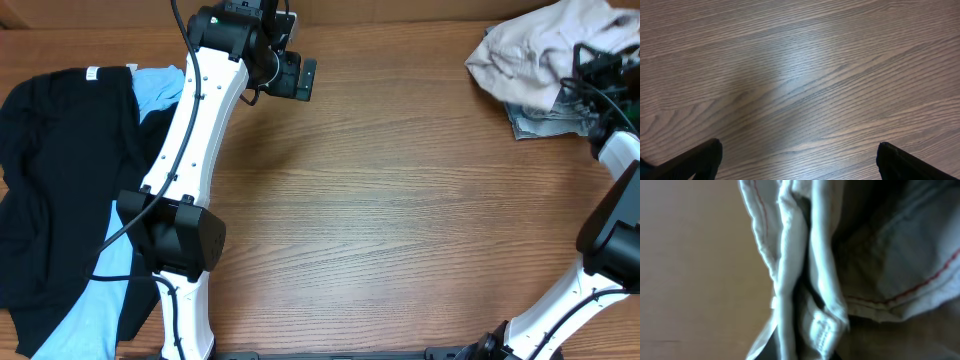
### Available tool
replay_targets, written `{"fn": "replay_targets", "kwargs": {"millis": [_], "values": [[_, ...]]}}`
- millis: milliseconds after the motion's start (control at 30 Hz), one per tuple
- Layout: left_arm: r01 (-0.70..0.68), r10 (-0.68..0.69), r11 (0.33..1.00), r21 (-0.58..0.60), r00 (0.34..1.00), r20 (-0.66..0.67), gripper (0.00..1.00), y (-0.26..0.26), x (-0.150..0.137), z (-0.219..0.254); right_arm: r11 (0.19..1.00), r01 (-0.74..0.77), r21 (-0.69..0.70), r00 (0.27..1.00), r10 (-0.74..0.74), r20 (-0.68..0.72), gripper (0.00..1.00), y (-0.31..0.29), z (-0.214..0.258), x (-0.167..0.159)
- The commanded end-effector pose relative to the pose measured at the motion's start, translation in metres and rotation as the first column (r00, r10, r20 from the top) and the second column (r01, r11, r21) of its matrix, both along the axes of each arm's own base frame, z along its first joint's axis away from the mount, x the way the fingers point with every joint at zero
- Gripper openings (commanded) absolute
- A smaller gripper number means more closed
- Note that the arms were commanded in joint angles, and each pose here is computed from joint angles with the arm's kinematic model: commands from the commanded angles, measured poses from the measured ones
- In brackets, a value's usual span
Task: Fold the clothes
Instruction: 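Lift the folded shorts with the right gripper and carry them to back right, then lower the shorts onto the jeans at back right and open the right gripper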
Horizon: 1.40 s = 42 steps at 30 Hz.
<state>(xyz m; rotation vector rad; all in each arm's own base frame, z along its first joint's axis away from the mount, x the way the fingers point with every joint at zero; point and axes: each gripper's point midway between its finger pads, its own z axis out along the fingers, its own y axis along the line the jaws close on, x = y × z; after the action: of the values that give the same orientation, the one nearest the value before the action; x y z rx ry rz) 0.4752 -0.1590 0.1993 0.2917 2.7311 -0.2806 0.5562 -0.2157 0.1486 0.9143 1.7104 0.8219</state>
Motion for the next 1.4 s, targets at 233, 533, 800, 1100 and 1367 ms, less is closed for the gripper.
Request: {"fn": "replay_targets", "kwargs": {"millis": [233,533,800,1100,1367], "values": [[0.018,-0.019,1.000,0.021,1.000,0.004,1.00,0.003,0.004,-0.007,0.988,-0.140,0.062,0.977,0.148,-0.154,0.64,-0.012,-0.027,-0.053],[0.018,-0.019,1.000,0.019,1.000,0.011,1.00,0.003,0.006,-0.006,0.977,-0.177,-0.122,0.934,0.128,-0.333,0.87,-0.012,-0.008,-0.104],[0.025,-0.025,1.000,0.018,0.999,0.029,1.00,0.002,0.009,-0.005,0.876,-0.219,-0.429,0.962,0.121,-0.244,1.00,-0.002,0.074,-0.112],[0.024,-0.025,1.000,0.012,0.998,0.051,1.00,0.001,0.014,-0.002,0.573,-0.058,-0.817,0.983,-0.111,-0.147,1.00,-0.013,0.111,-0.056],[0.024,-0.024,1.000,0.005,0.997,0.079,1.00,-0.001,0.020,0.001,0.417,0.000,-0.909,0.961,-0.251,-0.115,1.00,-0.017,0.077,-0.013]]}}
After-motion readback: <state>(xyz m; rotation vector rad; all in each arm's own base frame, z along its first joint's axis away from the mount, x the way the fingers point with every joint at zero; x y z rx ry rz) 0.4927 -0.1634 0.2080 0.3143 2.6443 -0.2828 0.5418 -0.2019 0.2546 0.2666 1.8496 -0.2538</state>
